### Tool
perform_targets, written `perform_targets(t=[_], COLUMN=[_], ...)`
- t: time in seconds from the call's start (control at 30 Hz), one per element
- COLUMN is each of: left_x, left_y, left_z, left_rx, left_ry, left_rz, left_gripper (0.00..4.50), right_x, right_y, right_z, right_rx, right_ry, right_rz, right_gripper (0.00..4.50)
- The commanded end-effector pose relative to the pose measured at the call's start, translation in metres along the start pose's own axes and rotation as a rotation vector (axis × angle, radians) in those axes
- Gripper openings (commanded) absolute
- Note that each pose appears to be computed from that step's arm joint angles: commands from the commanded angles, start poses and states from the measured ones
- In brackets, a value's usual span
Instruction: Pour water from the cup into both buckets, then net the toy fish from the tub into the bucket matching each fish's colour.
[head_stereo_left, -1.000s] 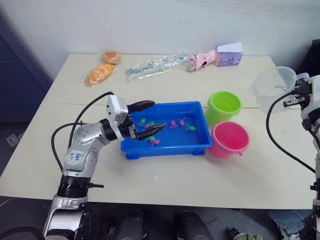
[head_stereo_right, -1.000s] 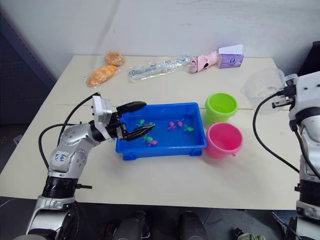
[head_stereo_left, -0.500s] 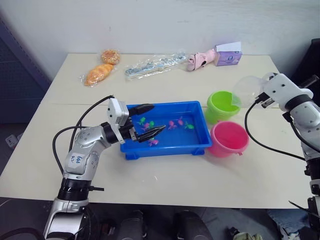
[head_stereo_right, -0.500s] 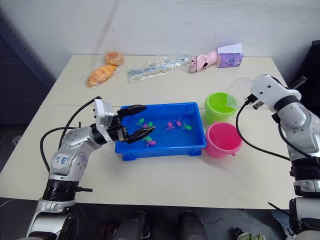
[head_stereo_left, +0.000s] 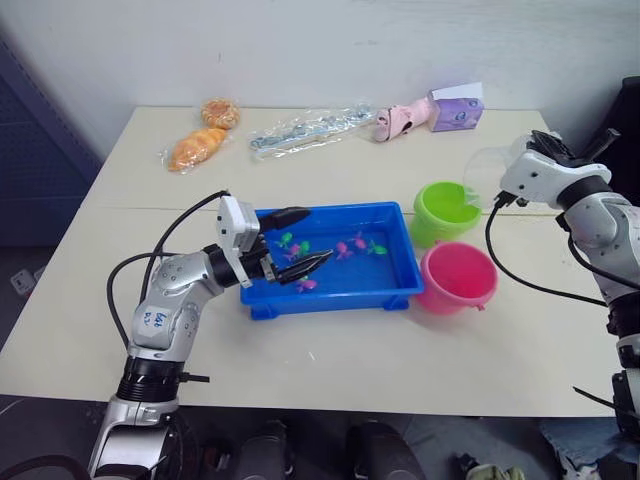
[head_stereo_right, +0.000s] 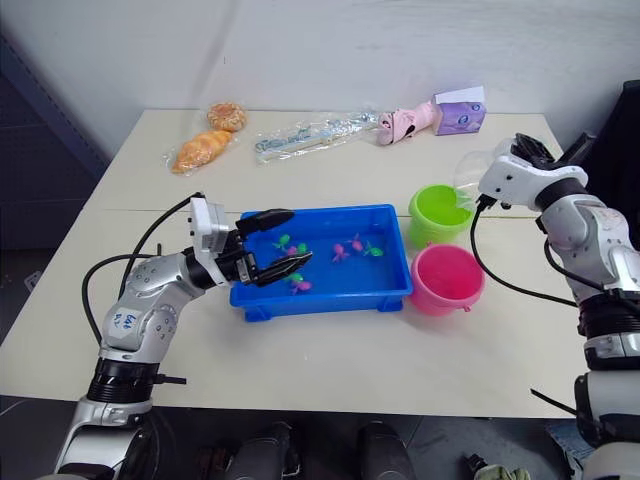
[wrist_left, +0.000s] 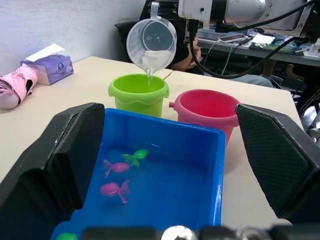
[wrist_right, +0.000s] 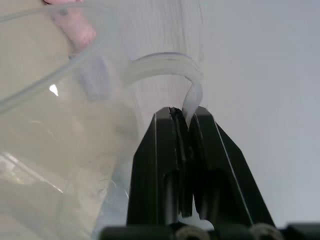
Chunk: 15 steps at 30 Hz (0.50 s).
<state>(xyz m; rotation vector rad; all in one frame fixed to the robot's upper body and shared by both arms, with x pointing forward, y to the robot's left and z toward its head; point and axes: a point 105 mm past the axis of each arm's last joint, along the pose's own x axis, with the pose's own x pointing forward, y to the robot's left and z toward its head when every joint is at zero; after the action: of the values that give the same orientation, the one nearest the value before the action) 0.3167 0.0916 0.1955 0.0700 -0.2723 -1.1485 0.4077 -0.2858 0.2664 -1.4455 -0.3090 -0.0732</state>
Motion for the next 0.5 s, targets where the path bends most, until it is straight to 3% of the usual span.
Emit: perform_targets(t=[0.03,0.5], left_x=[0.003,0.0029], left_y=[-0.0057,-0.0057], left_z=[0.0103,0.0113], left_rx=[0.039,0.047], left_ry=[-0.03,-0.035], left_rz=[-0.02,-0.015], left_gripper=[4.5,4.5], right_x=[0.0031,0.0035], right_y=[-0.028,-0.0266], right_z=[0.006,0.0113], right_rx=[-0.066,-0.198], right_ry=[-0.047,-0.109], right_rz=[-0.086,-0.099], right_gripper=[0.02,0.02])
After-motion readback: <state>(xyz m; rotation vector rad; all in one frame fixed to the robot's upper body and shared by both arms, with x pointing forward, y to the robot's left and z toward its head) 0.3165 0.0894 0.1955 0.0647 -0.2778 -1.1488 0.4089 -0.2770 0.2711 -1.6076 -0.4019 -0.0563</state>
